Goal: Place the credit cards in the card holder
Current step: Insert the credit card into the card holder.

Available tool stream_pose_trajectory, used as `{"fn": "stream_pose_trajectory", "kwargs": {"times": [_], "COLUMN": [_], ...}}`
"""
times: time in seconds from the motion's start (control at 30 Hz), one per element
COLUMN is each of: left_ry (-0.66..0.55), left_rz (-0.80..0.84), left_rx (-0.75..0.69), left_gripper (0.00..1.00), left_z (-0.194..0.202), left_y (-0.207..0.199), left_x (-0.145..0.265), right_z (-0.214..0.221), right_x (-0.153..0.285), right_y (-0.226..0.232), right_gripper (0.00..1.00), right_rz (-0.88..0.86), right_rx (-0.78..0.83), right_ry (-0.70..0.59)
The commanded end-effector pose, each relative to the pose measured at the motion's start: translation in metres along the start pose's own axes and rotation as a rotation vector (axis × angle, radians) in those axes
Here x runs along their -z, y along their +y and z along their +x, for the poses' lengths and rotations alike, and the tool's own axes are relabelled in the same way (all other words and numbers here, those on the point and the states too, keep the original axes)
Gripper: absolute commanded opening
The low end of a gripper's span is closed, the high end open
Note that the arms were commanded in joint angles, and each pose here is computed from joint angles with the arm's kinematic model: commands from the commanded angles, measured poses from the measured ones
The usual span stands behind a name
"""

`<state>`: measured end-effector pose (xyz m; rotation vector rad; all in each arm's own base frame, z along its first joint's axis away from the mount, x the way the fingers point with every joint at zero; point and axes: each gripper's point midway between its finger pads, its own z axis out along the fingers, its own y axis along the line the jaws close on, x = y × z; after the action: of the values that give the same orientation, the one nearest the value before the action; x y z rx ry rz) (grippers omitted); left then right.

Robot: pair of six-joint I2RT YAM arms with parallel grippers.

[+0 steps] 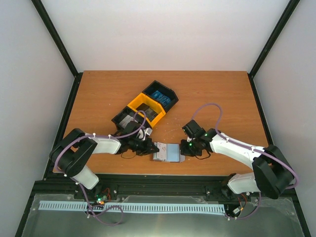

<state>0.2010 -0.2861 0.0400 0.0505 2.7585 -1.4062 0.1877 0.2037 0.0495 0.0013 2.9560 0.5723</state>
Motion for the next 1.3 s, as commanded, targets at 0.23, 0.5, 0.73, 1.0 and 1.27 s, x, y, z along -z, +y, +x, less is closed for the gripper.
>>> {"fn": "stream_pose_trajectory", "kwargs": {"times": [0.23, 0.5, 0.73, 1.0, 1.27], "left_ry": [0.027, 0.031, 0.017, 0.028, 0.021], "left_rz": [0.072, 0.1, 0.122, 0.109, 0.053], "left_rx": [-0.003, 0.009, 0.023, 0.038, 0.042], "left_gripper": [0.01, 0.01, 0.01, 0.01, 0.14], "left_z": [0.009, 0.009, 0.007, 0.014, 0.012], "left_y": [-0.009, -0.009, -0.011, -0.004, -0.003], "left_x": [-0.003, -0.007, -0.011, -0.022, -0.026], "right_z": [0.006, 0.009, 0.01, 0.012, 0.012], "right_x": [-0.012, -0.019, -0.021, -0.025, -0.026], "right_y": [-0.002, -0.006, -0.006, -0.006, -0.005], "right_gripper": [0.03, 0.03, 0.03, 0.03, 0.03], "right_rz": [-0.015, -0.005, -0.007, -0.011, -0.013], "right_rx": [0.0, -0.002, -0.004, 0.008, 0.022], "right_ry": [0.034, 0.047, 0.053, 0.072, 0.073]}}
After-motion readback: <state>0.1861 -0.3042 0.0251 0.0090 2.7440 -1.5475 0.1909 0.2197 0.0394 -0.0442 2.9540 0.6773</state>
